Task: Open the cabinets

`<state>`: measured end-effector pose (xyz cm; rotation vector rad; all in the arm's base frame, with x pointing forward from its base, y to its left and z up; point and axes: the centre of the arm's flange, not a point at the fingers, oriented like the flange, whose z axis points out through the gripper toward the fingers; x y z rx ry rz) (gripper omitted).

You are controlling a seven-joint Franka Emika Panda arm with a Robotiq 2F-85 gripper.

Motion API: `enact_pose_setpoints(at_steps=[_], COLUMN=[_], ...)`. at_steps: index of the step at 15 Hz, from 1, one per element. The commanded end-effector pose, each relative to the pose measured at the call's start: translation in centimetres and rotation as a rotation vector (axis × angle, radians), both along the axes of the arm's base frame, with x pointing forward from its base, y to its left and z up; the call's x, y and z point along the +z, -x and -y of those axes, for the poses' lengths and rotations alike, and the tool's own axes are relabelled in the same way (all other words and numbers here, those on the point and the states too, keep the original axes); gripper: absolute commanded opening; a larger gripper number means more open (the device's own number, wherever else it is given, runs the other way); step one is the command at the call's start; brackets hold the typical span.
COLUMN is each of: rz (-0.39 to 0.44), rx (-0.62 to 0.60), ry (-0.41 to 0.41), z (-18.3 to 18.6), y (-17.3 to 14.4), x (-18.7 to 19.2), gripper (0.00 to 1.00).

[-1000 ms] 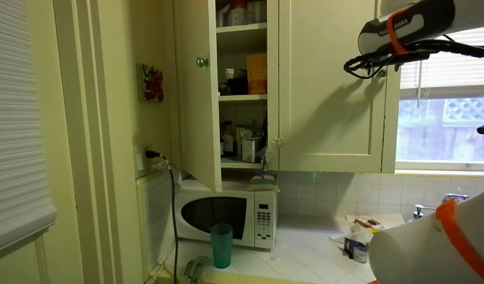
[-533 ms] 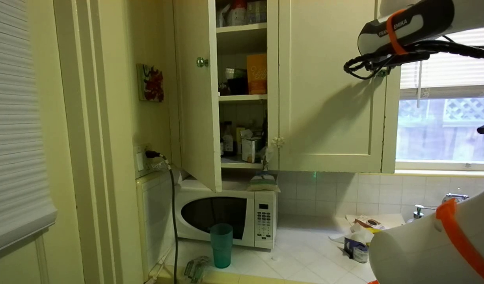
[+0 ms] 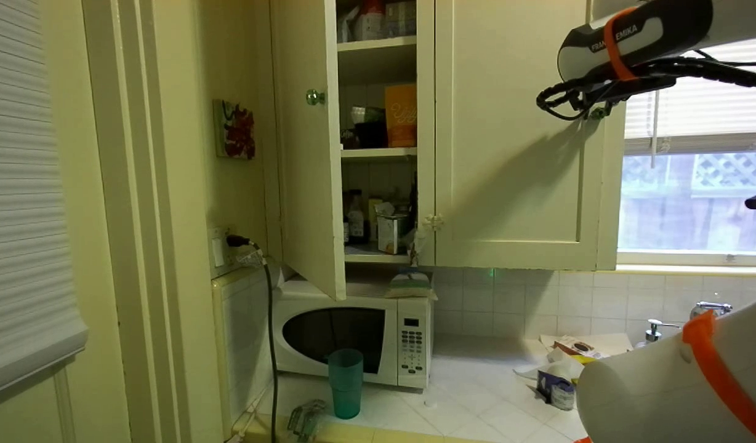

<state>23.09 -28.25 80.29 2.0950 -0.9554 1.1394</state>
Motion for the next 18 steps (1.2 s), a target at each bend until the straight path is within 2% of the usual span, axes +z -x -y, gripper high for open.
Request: enact_pose_setpoints(at_steps=[1, 2, 3, 4, 9, 18], rz=[-0.078, -0.095, -0.106, -0.126, -0.182, -0.188], rx=[0.040, 0.037, 0.019, 0.005, -0.040, -0.027], ry=[-0.030, -0.028, -0.025, -0.024, -0.013, -0.088], z=[-4.4, -5.4, -6.1, -6.7, -8.4, -12.1], y=[-0.6, -0.6, -0.6, -0.6, -1.5, -2.0], x=[-0.6, -0.9, -1.1, -1.2, -2.2, -2.3], gripper=[0.44, 0.14, 0.13, 0.07, 0.08, 0.08])
